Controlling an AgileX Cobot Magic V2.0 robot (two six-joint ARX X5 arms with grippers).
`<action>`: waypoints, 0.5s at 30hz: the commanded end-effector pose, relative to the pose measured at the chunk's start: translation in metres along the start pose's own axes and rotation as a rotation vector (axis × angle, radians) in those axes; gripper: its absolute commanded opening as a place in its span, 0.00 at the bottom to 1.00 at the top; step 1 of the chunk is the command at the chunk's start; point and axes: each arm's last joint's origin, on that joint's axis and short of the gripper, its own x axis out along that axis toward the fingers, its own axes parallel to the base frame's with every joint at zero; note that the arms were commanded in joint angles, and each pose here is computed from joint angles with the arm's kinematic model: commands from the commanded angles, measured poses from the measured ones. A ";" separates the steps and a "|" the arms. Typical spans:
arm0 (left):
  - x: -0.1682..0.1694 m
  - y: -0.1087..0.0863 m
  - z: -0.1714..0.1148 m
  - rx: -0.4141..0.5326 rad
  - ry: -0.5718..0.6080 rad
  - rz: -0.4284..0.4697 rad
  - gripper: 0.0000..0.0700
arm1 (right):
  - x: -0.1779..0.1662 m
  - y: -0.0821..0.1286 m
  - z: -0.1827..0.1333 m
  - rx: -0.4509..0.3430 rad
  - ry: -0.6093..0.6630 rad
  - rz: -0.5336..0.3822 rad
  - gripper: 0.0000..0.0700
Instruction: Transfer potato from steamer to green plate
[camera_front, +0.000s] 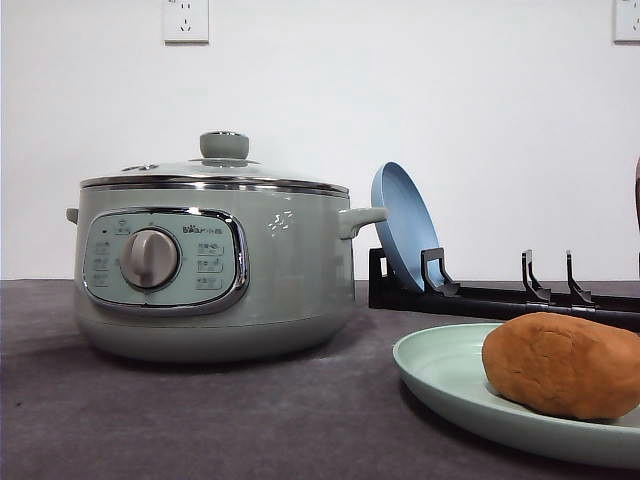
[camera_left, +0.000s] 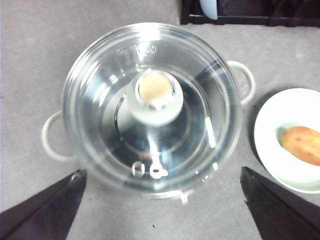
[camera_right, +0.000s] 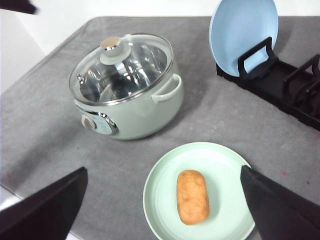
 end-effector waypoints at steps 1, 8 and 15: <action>-0.020 -0.002 -0.015 0.008 -0.072 -0.001 0.92 | -0.002 0.001 0.002 -0.026 -0.008 0.005 0.88; -0.056 -0.004 -0.095 0.023 -0.290 0.000 0.92 | -0.002 0.001 0.002 -0.033 -0.003 0.004 0.88; -0.066 -0.005 -0.164 -0.013 -0.449 -0.012 0.92 | -0.002 0.001 0.002 -0.044 -0.002 0.003 0.88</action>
